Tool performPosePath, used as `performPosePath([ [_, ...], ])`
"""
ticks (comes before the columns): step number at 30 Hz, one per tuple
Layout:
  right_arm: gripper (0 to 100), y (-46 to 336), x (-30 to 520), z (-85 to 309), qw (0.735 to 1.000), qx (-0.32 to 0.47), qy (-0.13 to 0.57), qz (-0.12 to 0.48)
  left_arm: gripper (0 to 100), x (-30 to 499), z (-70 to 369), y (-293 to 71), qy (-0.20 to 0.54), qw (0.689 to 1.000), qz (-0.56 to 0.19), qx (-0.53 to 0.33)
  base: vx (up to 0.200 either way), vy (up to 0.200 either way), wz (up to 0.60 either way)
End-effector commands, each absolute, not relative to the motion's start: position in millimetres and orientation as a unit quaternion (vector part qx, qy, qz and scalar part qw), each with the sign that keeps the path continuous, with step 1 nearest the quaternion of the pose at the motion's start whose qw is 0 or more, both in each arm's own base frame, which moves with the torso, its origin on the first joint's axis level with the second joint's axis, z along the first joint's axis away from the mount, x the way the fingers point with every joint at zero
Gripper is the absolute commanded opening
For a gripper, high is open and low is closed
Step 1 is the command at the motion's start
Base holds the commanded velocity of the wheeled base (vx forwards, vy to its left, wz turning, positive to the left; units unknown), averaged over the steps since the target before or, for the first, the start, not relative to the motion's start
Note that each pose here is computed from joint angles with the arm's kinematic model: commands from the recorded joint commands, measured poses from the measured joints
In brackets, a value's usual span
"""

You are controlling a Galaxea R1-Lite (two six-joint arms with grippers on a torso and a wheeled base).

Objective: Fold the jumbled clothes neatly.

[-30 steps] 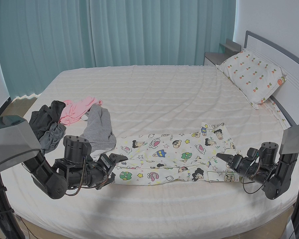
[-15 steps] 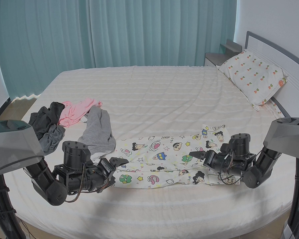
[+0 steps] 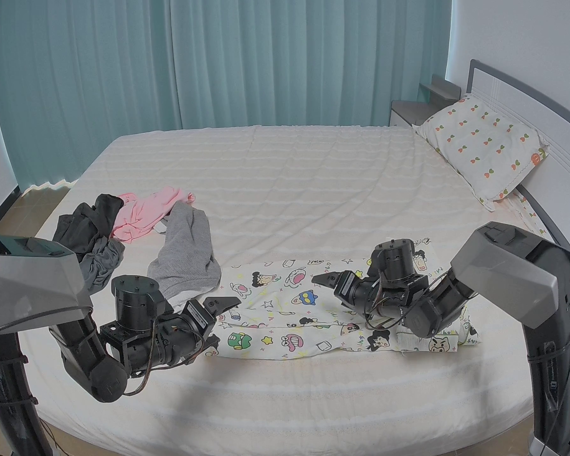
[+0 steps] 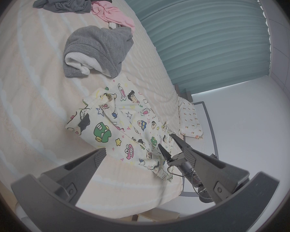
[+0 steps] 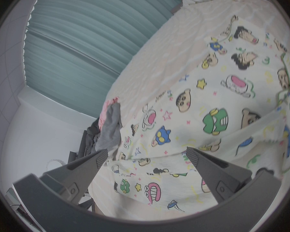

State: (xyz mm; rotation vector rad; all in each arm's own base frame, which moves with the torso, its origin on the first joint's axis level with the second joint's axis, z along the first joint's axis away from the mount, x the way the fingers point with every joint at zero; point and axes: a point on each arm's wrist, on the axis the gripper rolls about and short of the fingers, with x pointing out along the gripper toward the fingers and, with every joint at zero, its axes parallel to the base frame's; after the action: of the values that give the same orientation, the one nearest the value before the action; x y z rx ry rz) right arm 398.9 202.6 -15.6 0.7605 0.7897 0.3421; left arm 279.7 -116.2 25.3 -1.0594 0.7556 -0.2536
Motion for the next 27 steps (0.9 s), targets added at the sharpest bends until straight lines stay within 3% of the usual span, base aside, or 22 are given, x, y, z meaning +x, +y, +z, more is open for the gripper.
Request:
performPosePath([
  [1, 100, 208.1, 401.1, -29.2, 0.835, 0.353, 0.393, 0.154, 100, 279.1, 18.2, -116.5, 0.360, 0.787, -0.111, -0.489, 0.000, 0.000, 0.00],
  [27, 100, 224.6, 382.2, -26.2, 0.837, 0.318, 0.429, 0.116, 100, 277.9, 13.9, -120.9, 0.360, 0.792, -0.104, -0.481, 0.000, 0.000, 0.00],
])
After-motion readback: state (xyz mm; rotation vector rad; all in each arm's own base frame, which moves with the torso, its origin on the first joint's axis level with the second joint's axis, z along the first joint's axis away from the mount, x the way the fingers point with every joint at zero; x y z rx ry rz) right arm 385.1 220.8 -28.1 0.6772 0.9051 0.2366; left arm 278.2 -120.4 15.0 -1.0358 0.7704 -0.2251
